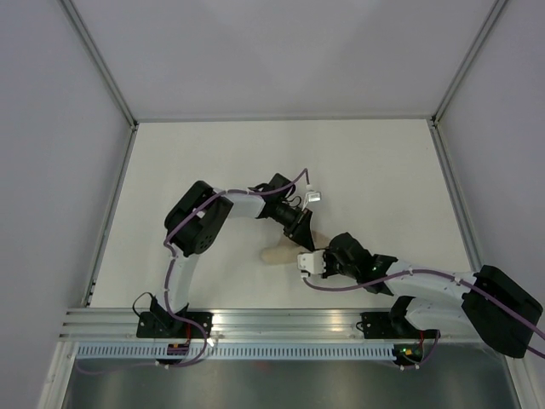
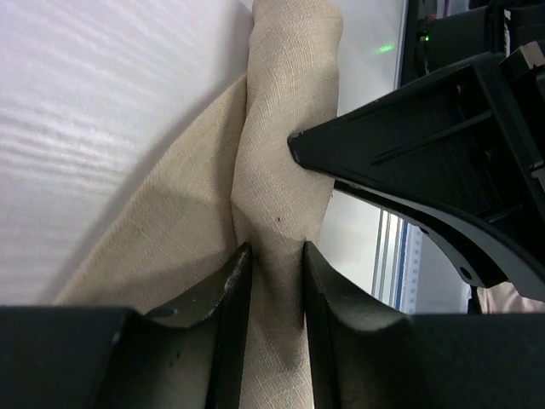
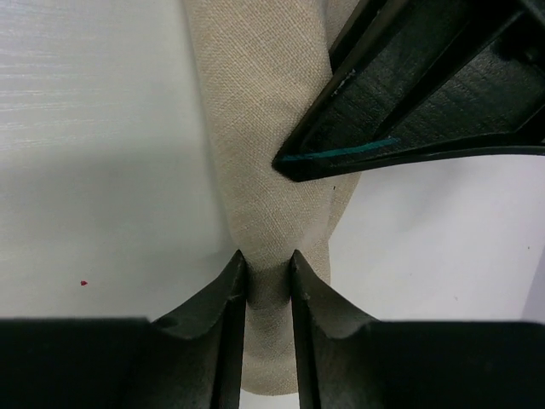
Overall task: Fold the napkin, place the utensils inside, and roll it up
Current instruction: Roll the napkin at the center of the board.
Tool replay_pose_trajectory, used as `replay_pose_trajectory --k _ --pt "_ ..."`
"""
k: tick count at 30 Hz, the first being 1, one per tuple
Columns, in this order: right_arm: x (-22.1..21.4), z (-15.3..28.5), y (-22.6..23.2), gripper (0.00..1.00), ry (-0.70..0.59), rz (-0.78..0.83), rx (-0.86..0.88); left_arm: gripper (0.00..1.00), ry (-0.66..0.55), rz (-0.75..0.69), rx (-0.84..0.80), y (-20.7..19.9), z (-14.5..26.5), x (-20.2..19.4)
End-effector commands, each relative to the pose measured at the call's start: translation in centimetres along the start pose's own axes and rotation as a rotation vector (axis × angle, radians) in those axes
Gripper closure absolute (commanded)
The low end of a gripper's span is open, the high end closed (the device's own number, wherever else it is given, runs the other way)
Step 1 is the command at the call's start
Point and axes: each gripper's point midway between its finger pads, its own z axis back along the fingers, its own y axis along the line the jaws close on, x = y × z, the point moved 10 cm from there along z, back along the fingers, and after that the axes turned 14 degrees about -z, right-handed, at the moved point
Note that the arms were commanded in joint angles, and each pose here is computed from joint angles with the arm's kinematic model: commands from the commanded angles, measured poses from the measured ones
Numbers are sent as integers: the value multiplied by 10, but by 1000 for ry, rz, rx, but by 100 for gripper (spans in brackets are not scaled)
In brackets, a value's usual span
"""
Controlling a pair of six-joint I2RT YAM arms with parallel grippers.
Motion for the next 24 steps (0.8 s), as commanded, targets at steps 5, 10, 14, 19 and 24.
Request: replay_pose_trajectory --k 5,10,14,19,24 --pt "-8 0 7 80 116 -16 172 56 -266 -120 264 -28 53 46" --pt "1 1 -8 80 130 -71 328 59 -432 -163 552 -50 95 59" --pt "6 3 -28 80 144 -119 441 58 -619 -200 817 -78 127 46" --pt "8 -5 -52 80 240 -198 669 49 -883 -345 1047 -131 169 39" --pt "6 -25 -70 81 277 -279 873 48 -762 -570 1148 -150 149 18"
